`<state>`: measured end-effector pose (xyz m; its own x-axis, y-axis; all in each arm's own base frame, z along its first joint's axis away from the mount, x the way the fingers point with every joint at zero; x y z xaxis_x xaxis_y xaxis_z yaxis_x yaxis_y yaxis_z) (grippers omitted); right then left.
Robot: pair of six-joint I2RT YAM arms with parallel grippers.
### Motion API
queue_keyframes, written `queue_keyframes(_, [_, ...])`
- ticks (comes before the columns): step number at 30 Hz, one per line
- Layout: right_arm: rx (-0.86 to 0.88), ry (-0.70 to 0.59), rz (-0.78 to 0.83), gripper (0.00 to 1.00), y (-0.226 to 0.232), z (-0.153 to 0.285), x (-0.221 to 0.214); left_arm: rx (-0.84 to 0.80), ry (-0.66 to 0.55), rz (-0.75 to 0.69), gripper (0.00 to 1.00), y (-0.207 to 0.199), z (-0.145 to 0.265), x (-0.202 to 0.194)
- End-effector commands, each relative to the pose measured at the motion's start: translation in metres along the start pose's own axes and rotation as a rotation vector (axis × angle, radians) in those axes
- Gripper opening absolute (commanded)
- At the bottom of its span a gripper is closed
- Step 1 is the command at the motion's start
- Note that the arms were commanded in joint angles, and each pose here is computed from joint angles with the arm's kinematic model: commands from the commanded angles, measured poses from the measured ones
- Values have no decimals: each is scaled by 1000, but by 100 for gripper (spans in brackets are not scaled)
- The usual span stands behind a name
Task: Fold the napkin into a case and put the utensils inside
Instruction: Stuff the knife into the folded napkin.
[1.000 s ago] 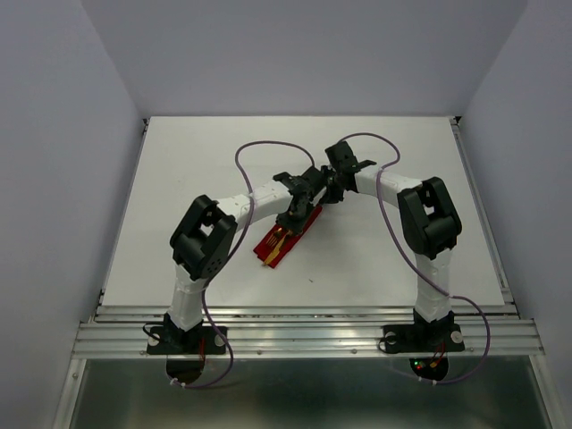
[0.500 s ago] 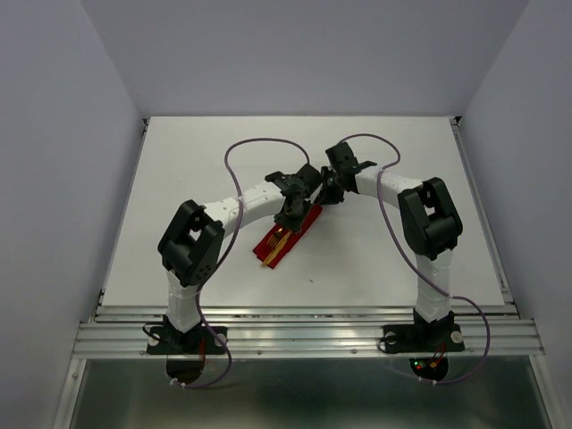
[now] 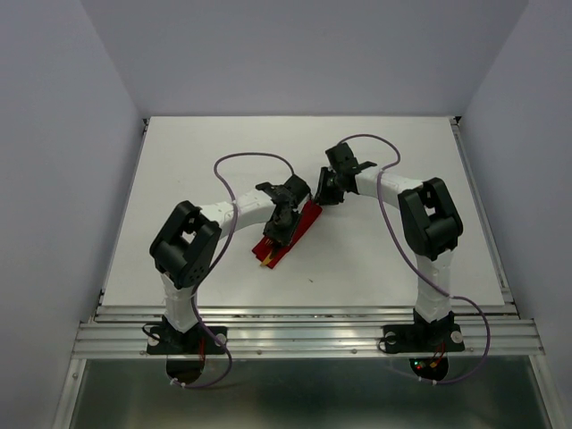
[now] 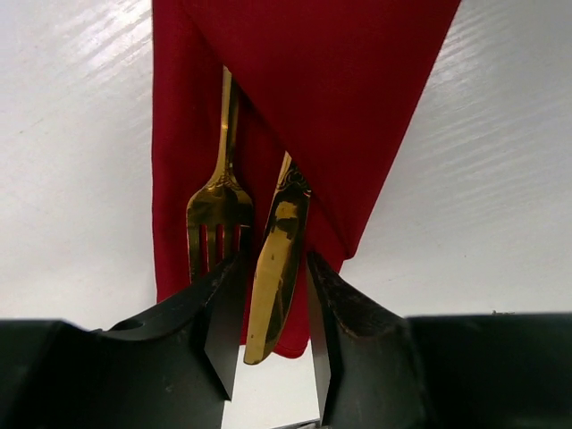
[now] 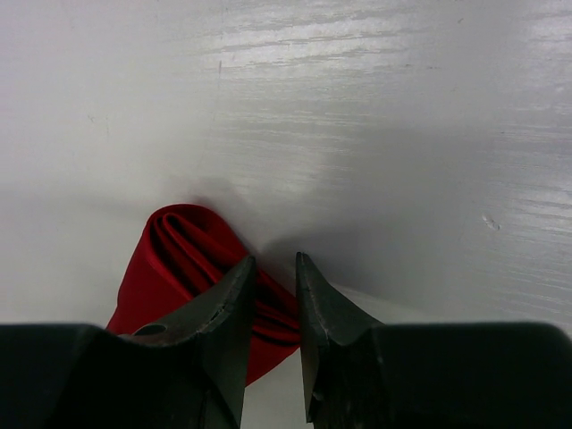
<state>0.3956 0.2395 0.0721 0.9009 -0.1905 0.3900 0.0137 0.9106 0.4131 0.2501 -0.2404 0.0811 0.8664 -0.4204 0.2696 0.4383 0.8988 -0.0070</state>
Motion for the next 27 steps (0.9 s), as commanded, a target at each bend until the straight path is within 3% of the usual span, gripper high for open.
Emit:
queue_keyframes(1, [44,-31,28,31,14,16,3,-41,-66,23,44,0,10,11])
queue_keyframes(14, [41,-35,28,31,14,15,5,-28,-18,-12,42,2,-5,9])
queue_keyframes(27, [44,-33,28,31,15,14,5,-20,-6,-35,23,3,-8,10])
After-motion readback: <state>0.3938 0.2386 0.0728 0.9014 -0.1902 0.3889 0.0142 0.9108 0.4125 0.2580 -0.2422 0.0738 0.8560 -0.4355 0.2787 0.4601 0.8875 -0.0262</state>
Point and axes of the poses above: each gripper's point midway between its finger pads, its own z axis back along the fingers, its own y axis along the line the jaws close on, x = y × z, the point moved 5 cm from there along z, back along the fingers, and after that the axes turned 1 degree about z, right-handed, at the moved point
